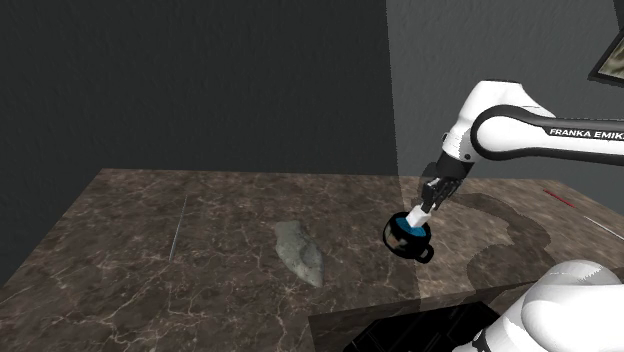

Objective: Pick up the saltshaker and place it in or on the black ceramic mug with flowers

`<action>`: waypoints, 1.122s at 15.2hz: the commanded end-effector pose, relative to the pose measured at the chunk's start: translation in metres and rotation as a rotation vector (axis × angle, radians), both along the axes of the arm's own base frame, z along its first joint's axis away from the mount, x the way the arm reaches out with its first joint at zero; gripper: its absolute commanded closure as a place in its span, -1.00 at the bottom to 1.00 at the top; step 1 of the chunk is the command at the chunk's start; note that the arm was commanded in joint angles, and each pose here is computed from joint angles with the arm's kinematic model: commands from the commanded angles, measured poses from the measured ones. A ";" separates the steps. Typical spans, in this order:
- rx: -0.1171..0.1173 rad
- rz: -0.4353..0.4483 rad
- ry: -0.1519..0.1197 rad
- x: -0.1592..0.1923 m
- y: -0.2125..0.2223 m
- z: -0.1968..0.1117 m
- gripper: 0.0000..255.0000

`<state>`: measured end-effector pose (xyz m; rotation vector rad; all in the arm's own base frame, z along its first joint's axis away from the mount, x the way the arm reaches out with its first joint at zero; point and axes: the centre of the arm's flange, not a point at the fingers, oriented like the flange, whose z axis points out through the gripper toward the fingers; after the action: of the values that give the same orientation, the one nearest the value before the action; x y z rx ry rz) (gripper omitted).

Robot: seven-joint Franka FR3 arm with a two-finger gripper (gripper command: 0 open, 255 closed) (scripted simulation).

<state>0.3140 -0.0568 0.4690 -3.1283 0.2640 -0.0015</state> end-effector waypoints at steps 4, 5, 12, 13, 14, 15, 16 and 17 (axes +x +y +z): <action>0.000 0.000 0.000 0.000 0.000 -0.001 1.00; 0.000 0.000 0.000 0.000 0.000 -0.001 1.00; 0.000 0.000 0.000 0.000 0.000 0.013 -1.00; 0.000 0.000 0.000 0.000 0.000 0.026 -1.00; 0.000 0.000 0.000 0.000 0.000 0.039 -1.00; 0.000 0.000 0.000 0.000 0.000 0.049 -1.00; 0.000 0.000 0.000 0.000 0.000 0.049 -1.00; 0.000 0.000 0.000 0.000 0.000 0.049 -1.00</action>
<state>0.3140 -0.0575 0.5158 -3.1283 0.2641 -0.0035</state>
